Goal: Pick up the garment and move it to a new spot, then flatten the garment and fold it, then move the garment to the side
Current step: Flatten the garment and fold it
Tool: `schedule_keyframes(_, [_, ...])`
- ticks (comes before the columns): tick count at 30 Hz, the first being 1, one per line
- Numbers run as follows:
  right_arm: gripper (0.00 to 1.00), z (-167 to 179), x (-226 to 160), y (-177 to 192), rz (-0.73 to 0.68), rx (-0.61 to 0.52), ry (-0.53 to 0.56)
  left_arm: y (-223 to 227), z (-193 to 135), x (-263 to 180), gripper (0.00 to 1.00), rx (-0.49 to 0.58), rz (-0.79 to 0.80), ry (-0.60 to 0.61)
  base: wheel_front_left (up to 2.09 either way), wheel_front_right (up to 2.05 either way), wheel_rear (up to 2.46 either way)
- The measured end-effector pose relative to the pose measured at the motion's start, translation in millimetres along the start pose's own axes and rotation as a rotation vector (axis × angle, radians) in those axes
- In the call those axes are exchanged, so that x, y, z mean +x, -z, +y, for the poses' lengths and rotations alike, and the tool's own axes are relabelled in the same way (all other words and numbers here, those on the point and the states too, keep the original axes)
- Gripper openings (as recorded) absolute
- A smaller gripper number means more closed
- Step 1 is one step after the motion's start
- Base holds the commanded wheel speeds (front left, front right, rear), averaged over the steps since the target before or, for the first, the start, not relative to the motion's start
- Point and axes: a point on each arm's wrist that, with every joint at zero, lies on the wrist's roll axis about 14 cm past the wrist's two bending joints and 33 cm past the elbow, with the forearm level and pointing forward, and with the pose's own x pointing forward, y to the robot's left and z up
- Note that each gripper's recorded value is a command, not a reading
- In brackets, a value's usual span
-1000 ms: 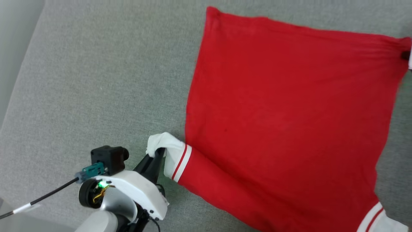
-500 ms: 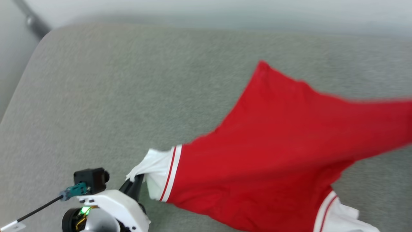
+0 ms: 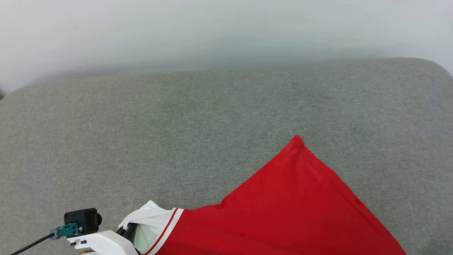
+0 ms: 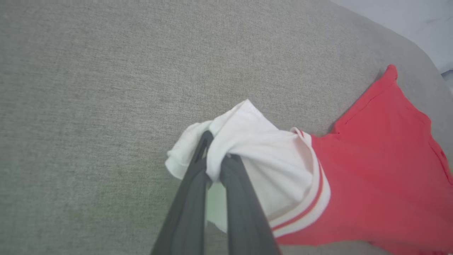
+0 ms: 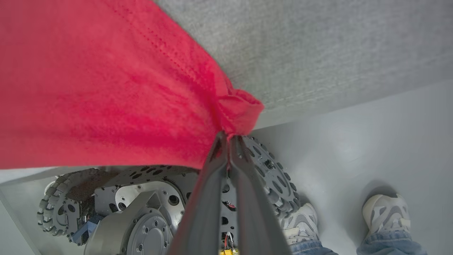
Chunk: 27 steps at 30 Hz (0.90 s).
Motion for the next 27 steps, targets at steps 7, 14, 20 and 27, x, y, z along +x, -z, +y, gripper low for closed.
schedule_keyframes(7, [1.0,18,-15,-67,-0.349,-0.024,-0.036,-2,-4,4,0.0,0.02,0.01,0.009,0.0,0.0,0.0])
schedule_keyframes(14, [1.0,61,-39,-169,-0.749,-0.085,-0.124,-9,-6,14,0.0,0.034,0.001,0.017,0.0,0.0,0.0])
schedule_keyframes(20, [1.0,111,-14,-207,-0.667,-0.206,-0.207,-18,-15,30,0.0,0.05,-0.016,0.046,0.0,0.0,0.0])
schedule_keyframes(27, [1.0,174,31,-203,-0.306,-0.423,-0.242,-22,-22,46,0.0,0.06,-0.026,0.067,0.0,0.0,0.0])
